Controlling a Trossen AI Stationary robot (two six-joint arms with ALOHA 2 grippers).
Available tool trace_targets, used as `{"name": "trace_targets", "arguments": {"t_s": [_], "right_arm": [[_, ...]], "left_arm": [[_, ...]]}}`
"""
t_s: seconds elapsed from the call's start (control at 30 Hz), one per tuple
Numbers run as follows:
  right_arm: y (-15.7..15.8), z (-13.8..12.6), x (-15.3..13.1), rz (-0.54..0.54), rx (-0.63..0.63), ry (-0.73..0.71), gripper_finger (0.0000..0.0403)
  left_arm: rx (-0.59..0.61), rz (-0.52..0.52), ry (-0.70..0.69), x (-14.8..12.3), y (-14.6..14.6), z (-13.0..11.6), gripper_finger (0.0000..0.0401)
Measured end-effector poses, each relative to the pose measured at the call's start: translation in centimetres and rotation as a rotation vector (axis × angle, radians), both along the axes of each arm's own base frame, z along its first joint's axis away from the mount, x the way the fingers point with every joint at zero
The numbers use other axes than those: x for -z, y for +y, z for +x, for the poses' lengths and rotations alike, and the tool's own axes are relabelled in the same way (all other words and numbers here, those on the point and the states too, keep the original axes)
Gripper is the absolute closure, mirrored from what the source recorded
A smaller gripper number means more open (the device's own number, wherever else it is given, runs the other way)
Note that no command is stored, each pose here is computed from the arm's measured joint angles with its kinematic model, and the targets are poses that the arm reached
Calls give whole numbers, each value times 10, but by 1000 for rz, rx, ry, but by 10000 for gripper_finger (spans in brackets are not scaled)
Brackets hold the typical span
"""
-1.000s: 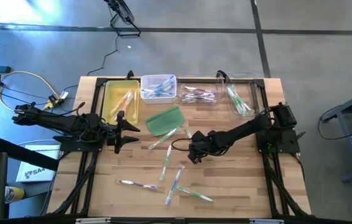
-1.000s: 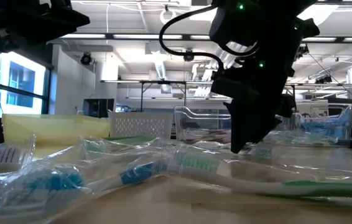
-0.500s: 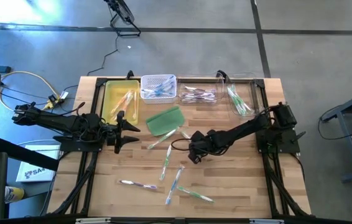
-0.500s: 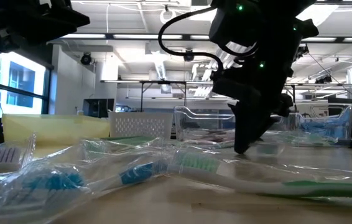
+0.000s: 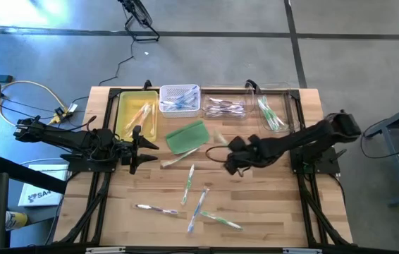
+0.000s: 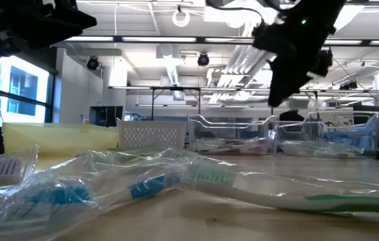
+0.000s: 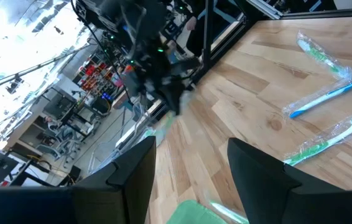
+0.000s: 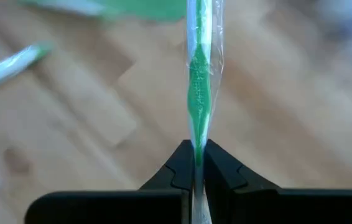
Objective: Pick & Place Toothbrushes
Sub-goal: Put the green toothbrush into the right transparent bin
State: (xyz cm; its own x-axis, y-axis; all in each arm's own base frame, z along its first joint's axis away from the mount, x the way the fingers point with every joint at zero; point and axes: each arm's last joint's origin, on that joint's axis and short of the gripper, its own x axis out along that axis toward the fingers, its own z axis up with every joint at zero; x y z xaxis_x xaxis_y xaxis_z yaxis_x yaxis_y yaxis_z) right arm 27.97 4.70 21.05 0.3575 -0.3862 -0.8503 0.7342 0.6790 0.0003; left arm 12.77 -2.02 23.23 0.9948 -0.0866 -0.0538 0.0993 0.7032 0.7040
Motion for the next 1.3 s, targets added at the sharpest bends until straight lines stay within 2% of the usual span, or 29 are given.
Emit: {"name": "trace_targets", "arguments": {"t_s": [0.17,0.4,0.67,0.87,1.03,1.23,1.3], "right_arm": [[-18,-27,-30,-101,74,-5,393],[-50,-58,-52,-160,192,52,393],[-93,-83,-58,-185,335,210,393],[-133,-94,-56,-190,376,328,393],[-162,-109,-56,-157,418,389,393],[-181,-121,-42,27,380,357,393],[-184,-122,-35,48,353,346,393]], "left_arm": [[0,2,0,0,0,0,207],[0,3,1,0,0,0,207],[0,3,-1,0,0,0,207],[0,2,-4,0,0,0,207],[0,2,-1,0,0,0,207],[0,3,2,0,0,0,207],[0,3,2,0,0,0,207]]}}
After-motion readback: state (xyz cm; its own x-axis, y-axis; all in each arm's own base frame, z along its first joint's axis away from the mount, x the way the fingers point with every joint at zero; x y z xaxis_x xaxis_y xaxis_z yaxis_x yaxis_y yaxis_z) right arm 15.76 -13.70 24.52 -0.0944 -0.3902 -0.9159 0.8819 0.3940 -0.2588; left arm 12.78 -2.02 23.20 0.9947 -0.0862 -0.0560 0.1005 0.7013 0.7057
